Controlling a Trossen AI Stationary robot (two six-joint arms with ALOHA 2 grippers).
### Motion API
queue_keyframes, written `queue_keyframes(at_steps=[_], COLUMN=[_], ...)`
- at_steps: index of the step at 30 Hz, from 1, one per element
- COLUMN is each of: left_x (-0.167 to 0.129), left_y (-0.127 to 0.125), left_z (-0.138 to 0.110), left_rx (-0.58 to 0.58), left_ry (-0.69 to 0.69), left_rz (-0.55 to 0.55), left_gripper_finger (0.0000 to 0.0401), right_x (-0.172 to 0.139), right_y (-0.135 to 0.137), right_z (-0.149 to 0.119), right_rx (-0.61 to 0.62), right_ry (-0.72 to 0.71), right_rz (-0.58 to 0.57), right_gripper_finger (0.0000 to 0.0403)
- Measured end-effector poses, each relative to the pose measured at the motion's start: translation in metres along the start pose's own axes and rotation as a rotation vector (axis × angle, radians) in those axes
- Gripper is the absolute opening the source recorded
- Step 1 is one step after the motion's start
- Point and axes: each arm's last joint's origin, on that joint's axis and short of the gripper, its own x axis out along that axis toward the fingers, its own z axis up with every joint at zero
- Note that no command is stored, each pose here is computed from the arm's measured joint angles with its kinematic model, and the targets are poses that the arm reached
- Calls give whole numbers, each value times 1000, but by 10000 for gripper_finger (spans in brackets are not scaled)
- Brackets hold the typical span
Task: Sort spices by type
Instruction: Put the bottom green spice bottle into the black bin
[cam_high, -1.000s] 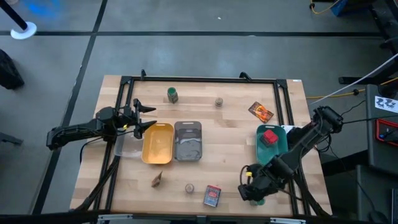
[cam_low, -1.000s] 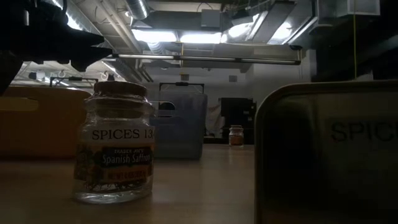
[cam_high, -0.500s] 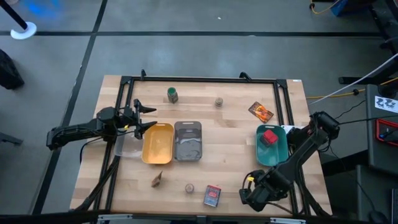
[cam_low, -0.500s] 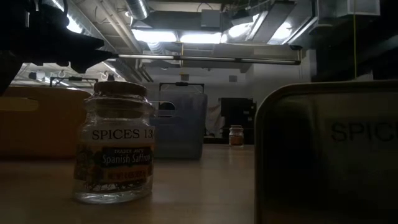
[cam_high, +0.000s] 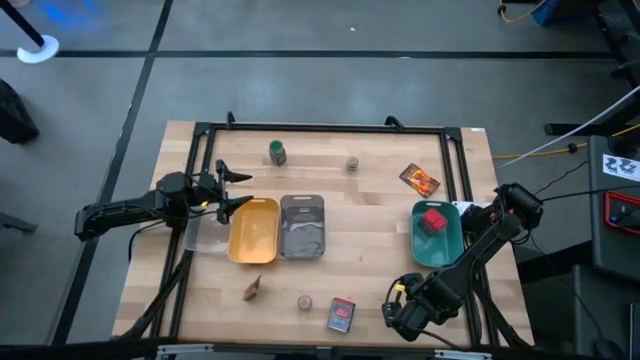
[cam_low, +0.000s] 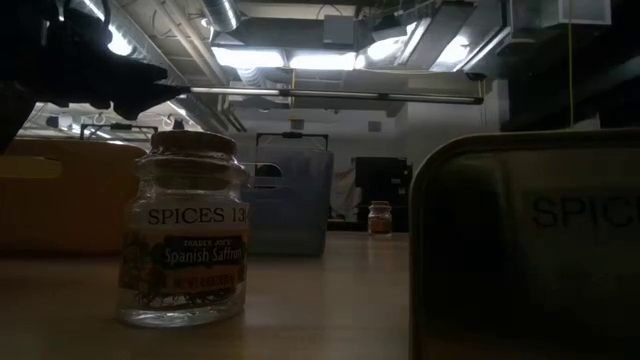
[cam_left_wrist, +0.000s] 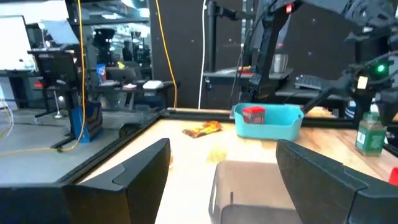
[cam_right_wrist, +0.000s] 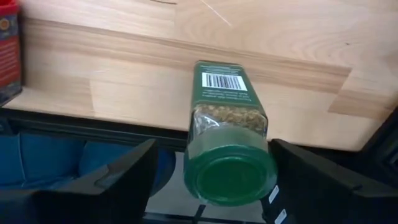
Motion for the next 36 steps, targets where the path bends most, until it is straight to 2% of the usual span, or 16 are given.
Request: queue_keyframes(at_steps=[5,16,22,27,36], left_x=[0,0,0,0,0], left_y=[0,0,0,0,0], left_z=[0,0,0,0,0], left_rx=[0,0,0,0,0], left_ry=[2,2,2,2,0], left_rz=[0,0,0,0,0], left_gripper_finger=[279,279,279,279,279], right_x=[0,0,-1,-2,-7], right_y=[-1,0,1,3,15], right_z=[-1,0,1,4,17], right_rx=[-7,-29,-30,-30,-29], right_ry=[26,-7,-47,-130,-326], right_rz=[-22,6,39,109,271], right_gripper_finger=[300,212,210,227,211])
